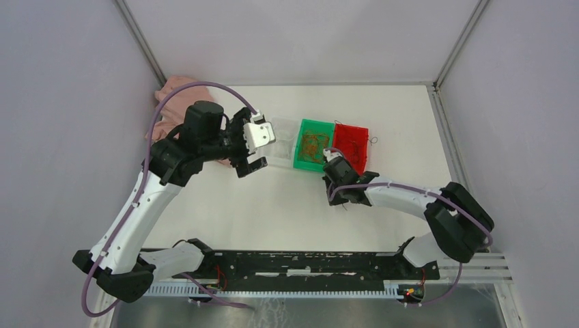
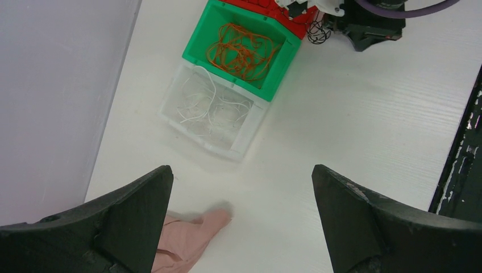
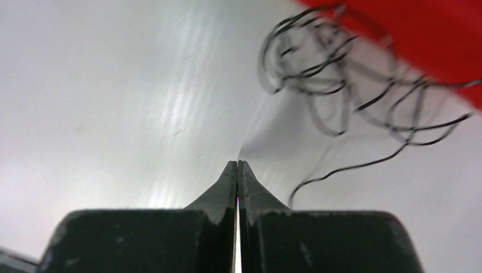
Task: Untangle the cables
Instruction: Pick up the cable at the center of the board.
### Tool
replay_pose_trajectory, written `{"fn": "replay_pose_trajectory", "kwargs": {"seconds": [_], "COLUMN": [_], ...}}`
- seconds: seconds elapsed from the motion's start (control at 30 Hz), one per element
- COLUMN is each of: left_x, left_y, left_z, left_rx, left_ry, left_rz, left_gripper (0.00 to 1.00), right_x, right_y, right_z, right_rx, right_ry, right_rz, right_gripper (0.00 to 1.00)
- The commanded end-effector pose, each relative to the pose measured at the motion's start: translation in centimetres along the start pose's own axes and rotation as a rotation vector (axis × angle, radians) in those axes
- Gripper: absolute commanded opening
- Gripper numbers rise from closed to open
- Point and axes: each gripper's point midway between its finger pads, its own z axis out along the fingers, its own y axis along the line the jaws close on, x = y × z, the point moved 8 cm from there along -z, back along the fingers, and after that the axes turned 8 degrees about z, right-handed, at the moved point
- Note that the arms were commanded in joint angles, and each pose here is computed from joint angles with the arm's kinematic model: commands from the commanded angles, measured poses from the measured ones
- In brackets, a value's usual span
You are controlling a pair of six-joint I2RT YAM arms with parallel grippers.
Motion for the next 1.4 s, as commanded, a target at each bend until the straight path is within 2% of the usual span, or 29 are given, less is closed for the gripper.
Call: {"fn": "replay_pose_trajectory", "kwargs": {"seconds": [0.0, 0.1, 0.13, 0.17, 0.27, 0.3, 0.4, 0.57, 0.77, 0.87, 0.97, 1.03, 1.1, 1.37], "left_x": [-1.1, -1.1, -1.2, -1.2, -1.2, -1.1, -1.1, -1.1, -1.2, -1.2, -1.3, -1.3, -1.3, -1.2], "left_y": [0.5, 0.5, 0.5, 0.4, 0.2, 0.2, 0.2, 0.2, 0.3, 0.3, 0.4, 0.4, 0.4, 0.0], "left_z": [-1.1, -1.2, -1.2, -1.2, -1.3, -1.3, -1.5, -1.6, -1.6, -1.7, -1.7, -1.7, -1.7, -1.3], "left_rx": [-0.029, -0.03, -0.029, -0.024, -0.018, -0.016, -0.022, -0.024, -0.025, -0.029, -0.032, -0.032, -0.031, 0.012], "left_ry": [-0.044, -0.047, -0.05, -0.051, -0.055, -0.055, -0.054, -0.052, -0.054, -0.053, -0.051, -0.051, -0.051, -0.06], "left_rz": [0.009, 0.011, 0.01, 0.007, 0.005, 0.007, 0.012, 0.019, 0.022, 0.026, 0.027, 0.029, 0.028, 0.017], "left_gripper": [0.99, 0.99, 0.99, 0.99, 0.99, 0.99, 0.99, 0.99, 0.99, 0.99, 0.99, 0.99, 0.99, 0.99], "right_x": [0.3, 0.0, -0.3, -0.6, -1.8, -2.1, -2.8, -2.7, -1.9, -1.7, -1.3, -1.0, -0.8, -1.3], "right_y": [2.8, 3.6, 3.3, 2.7, 0.0, -0.8, -2.4, -3.6, -3.5, -3.3, -3.1, -2.8, -2.2, -0.5], "right_z": [-3.5, -6.4, -7.1, -7.7, -8.4, -8.2, -6.9, -3.7, -0.6, 0.5, 0.9, 0.4, -1.0, -11.8], "right_rx": [-0.204, -0.306, -0.282, -0.223, -0.001, 0.044, 0.11, 0.189, 0.184, 0.184, 0.159, 0.108, 0.041, -0.316], "right_ry": [-0.033, -0.068, -0.083, -0.106, -0.21, -0.221, -0.206, -0.151, -0.104, -0.084, -0.062, -0.056, -0.049, -0.069], "right_rz": [0.048, 0.053, 0.053, 0.055, 0.079, 0.098, 0.168, 0.189, 0.211, 0.216, 0.22, 0.231, 0.231, 0.065], "right_gripper": [0.0, 0.0, 0.01, 0.07, 0.48, 0.56, 0.6, 0.55, 0.47, 0.38, 0.19, 0.07, 0.01, 0.0]}}
